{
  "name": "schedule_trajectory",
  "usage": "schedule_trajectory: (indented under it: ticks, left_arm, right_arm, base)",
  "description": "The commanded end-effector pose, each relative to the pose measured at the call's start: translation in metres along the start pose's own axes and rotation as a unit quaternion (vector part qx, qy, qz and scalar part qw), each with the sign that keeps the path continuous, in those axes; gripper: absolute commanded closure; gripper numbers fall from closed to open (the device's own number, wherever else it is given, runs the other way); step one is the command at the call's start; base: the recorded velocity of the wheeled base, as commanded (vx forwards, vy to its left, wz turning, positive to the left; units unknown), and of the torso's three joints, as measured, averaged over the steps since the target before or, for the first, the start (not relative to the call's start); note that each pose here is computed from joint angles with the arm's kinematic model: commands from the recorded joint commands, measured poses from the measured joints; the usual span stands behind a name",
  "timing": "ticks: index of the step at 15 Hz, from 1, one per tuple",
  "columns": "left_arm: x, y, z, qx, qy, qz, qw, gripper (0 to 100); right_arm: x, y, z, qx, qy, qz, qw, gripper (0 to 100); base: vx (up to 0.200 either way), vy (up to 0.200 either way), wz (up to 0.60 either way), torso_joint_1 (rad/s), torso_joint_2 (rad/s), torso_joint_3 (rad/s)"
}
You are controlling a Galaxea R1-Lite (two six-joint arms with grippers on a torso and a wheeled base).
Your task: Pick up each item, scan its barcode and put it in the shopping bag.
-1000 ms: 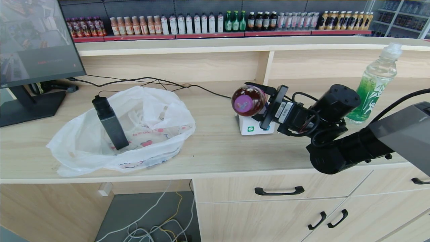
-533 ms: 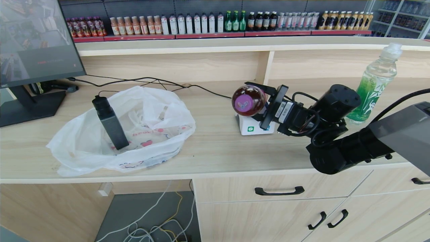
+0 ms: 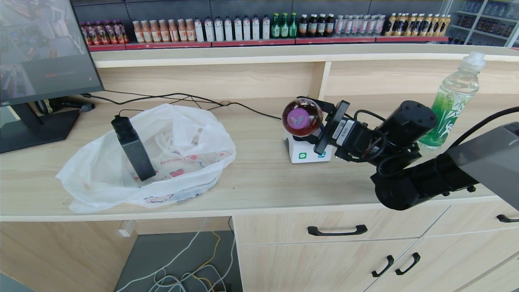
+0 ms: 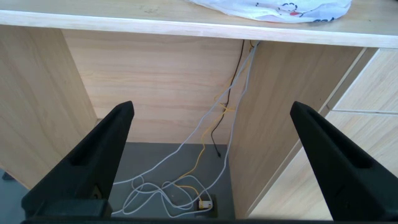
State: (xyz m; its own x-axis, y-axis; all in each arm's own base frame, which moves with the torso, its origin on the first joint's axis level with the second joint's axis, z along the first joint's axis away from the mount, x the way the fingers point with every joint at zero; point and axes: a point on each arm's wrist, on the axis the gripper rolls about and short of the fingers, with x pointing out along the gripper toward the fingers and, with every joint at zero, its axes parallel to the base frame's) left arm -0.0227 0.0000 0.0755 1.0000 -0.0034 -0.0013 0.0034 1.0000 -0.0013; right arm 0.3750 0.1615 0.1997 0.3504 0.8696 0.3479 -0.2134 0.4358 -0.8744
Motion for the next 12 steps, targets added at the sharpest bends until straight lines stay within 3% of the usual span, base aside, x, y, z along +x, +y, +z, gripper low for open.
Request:
schedule_trajectory:
  ticks: [1,5,12]
  left_arm:
    - [0.0,0.0,0.0,0.0,0.0,0.0,1.0,0]
    - [0.0,0.0,0.0,0.0,0.0,0.0,1.0,0]
    - [0.0,0.0,0.0,0.0,0.0,0.0,1.0,0]
  right_arm:
    - [0.0,0.0,0.002,0.002,0.001,-0.002,1.0,100]
    - [-0.002,0.0,0.008,0.017,0.014,-0.05,0.999,100]
    - [-0.003,-0.022,0.028,0.013,0.014,-0.085,0.996,100]
  base:
    - [0.0,0.0,0.0,0.0,0.0,0.0]
    - [0.0,0.0,0.0,0.0,0.0,0.0]
    - [0.0,0.0,0.0,0.0,0.0,0.0]
